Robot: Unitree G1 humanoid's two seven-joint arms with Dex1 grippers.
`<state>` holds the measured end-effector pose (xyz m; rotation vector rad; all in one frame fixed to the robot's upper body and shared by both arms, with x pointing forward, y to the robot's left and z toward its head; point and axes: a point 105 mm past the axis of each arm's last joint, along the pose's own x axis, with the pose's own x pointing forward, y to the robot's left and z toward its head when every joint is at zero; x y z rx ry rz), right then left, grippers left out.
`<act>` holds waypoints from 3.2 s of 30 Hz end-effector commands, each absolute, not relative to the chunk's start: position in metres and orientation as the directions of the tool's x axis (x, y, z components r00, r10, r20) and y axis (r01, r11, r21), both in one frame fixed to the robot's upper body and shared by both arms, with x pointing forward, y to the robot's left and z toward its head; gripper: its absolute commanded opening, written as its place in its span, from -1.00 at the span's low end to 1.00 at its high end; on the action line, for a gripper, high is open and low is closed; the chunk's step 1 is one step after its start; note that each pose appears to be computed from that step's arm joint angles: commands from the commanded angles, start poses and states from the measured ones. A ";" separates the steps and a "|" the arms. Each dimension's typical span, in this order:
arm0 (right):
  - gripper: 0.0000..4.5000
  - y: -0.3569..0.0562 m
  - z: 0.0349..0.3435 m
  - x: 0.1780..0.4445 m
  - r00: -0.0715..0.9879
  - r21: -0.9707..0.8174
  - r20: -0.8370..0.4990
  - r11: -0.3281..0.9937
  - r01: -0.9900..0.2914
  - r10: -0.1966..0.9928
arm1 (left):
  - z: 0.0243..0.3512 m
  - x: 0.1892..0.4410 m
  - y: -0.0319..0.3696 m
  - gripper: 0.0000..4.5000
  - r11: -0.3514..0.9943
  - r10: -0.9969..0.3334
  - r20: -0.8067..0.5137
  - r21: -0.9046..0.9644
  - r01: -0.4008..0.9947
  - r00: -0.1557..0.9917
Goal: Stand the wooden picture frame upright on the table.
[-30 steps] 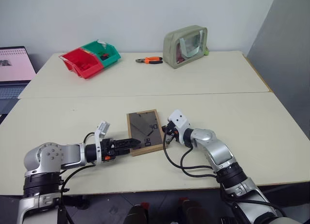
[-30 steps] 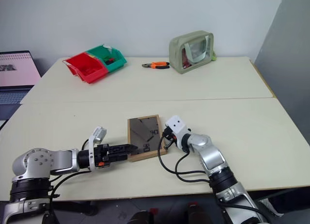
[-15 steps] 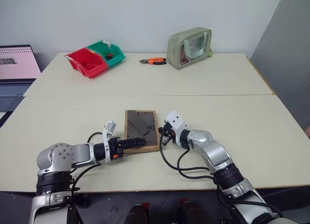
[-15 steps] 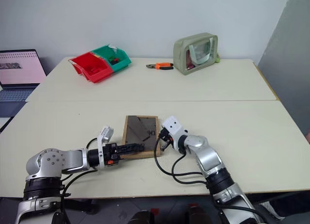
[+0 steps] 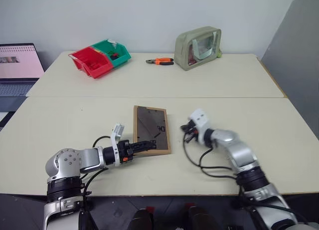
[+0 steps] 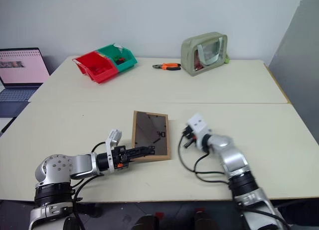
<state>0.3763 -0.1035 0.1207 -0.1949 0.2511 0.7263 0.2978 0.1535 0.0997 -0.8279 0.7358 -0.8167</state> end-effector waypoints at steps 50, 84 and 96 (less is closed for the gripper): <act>0.99 -0.080 0.239 0.315 0.346 -0.052 -0.104 0.343 -0.938 0.932 | 0.184 0.303 0.133 -0.43 0.337 -0.927 -0.115 -0.669 0.662 0.356; 0.56 -0.049 0.222 0.329 0.200 -0.977 0.136 0.098 0.190 0.970 | 0.200 0.257 0.119 -0.43 0.045 -0.992 0.021 -0.862 0.505 0.124; -0.37 -0.050 0.226 0.331 0.195 -0.971 0.163 0.123 0.205 0.967 | 0.195 0.249 0.119 0.06 0.016 -0.993 0.043 -0.867 0.499 0.107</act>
